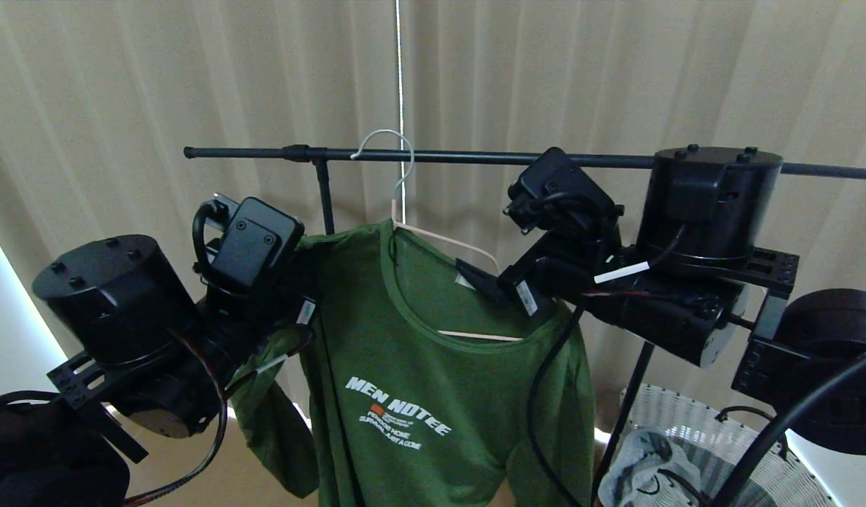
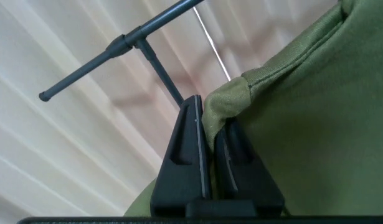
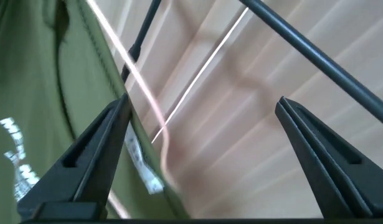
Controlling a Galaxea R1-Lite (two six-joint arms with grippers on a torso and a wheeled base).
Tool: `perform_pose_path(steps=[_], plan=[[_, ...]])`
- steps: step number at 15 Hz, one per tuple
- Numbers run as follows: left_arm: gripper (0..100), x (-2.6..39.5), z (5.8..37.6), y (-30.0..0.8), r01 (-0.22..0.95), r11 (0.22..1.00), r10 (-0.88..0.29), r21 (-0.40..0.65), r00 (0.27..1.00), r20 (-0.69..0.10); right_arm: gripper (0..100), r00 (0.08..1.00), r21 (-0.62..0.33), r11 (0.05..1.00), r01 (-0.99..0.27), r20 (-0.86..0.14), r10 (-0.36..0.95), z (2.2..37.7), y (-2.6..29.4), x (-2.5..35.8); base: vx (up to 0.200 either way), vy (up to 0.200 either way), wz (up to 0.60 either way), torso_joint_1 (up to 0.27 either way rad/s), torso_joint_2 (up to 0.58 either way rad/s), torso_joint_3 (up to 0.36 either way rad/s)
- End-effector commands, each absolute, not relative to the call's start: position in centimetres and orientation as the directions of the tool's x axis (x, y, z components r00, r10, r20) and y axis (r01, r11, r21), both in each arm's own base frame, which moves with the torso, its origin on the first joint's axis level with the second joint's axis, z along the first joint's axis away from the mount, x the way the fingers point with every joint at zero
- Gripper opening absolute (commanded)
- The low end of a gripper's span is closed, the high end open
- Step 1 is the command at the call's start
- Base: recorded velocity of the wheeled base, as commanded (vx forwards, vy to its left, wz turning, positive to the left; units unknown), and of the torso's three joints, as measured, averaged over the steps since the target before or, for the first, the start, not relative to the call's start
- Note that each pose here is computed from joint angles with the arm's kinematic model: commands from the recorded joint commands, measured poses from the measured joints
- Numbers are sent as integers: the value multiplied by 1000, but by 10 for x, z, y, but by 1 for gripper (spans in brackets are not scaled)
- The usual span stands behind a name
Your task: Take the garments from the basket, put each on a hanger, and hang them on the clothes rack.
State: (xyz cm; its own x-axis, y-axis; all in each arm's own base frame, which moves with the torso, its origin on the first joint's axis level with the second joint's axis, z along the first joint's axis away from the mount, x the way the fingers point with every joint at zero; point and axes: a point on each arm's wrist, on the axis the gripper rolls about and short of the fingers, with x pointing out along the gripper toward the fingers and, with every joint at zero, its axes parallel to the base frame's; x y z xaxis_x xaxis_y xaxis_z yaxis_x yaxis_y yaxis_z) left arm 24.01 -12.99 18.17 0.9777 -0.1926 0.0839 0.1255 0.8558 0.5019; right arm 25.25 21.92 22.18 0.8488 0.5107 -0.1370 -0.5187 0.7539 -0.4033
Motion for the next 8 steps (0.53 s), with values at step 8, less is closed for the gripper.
perform_pose_path(steps=[8], plan=[[0, 235, 187, -132, 128, 860, -210, 494, 971, 113, 100, 854, -407, 755, -514, -162, 495, 213, 220, 259, 0, 0, 0, 0, 0, 0]])
